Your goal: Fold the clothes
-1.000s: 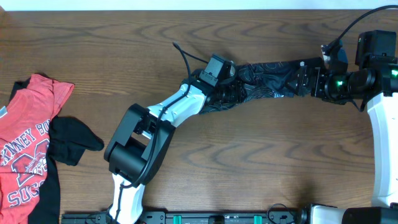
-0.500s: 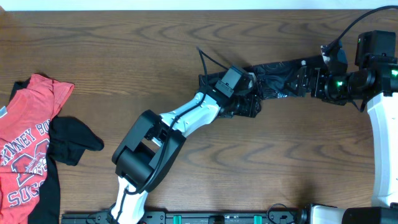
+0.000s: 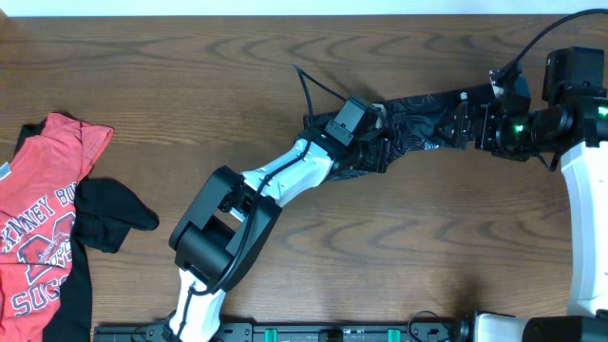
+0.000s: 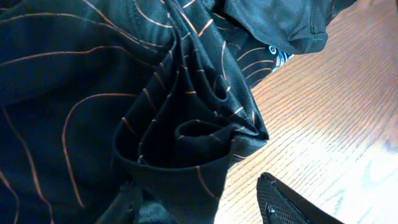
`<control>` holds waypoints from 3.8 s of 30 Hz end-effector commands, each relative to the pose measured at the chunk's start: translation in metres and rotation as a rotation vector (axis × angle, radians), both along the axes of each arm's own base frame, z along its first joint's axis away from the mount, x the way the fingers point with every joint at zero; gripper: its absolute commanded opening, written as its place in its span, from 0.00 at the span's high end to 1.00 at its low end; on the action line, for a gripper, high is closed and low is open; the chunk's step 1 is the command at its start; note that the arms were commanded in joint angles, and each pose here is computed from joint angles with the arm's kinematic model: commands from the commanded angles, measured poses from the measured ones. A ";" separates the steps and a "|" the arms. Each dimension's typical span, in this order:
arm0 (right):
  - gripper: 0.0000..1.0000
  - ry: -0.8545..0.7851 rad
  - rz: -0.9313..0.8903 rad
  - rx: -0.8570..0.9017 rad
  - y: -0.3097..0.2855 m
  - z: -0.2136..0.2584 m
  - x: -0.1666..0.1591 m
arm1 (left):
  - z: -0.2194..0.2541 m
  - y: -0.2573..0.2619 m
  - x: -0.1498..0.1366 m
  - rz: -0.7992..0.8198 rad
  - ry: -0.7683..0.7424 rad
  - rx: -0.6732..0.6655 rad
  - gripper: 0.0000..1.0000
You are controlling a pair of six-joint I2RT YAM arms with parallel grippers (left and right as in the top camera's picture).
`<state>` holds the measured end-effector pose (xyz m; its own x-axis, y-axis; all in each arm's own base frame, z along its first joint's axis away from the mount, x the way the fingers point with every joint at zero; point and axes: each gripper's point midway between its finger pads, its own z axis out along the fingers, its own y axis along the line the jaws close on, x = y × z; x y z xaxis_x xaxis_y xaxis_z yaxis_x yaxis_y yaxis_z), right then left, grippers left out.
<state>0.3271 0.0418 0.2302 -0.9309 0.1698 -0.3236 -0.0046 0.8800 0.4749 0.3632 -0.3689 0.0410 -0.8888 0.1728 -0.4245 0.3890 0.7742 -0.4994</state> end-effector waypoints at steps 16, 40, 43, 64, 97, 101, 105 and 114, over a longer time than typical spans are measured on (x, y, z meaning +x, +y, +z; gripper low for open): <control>0.01 -0.015 0.036 0.010 0.007 0.002 0.001 | 0.019 -0.048 -0.036 -0.148 -0.093 -0.015 0.38; 0.01 0.078 -0.177 -0.038 -0.099 -0.110 0.105 | 0.046 0.105 0.035 0.144 0.070 0.029 0.33; 0.01 0.092 -0.225 -0.006 -0.131 -0.125 0.119 | 0.055 0.111 0.029 0.148 0.079 0.038 0.32; 0.01 0.102 -0.195 0.079 -0.210 -0.255 0.160 | 0.060 0.128 -0.003 0.149 0.181 0.104 0.32; 0.99 0.304 0.054 0.271 -0.119 -0.296 0.114 | 0.076 0.133 -0.001 0.191 0.150 0.103 0.26; 0.99 0.300 0.007 0.275 -0.135 -0.289 0.117 | 0.076 0.133 -0.001 0.191 0.149 0.103 0.26; 0.99 0.295 -0.029 0.253 -0.159 -0.273 0.119 | 0.076 0.136 0.003 0.203 0.134 0.117 0.25; 0.99 0.291 -0.062 0.144 -0.196 -0.216 0.127 | 0.073 0.147 0.011 0.243 0.107 0.156 0.19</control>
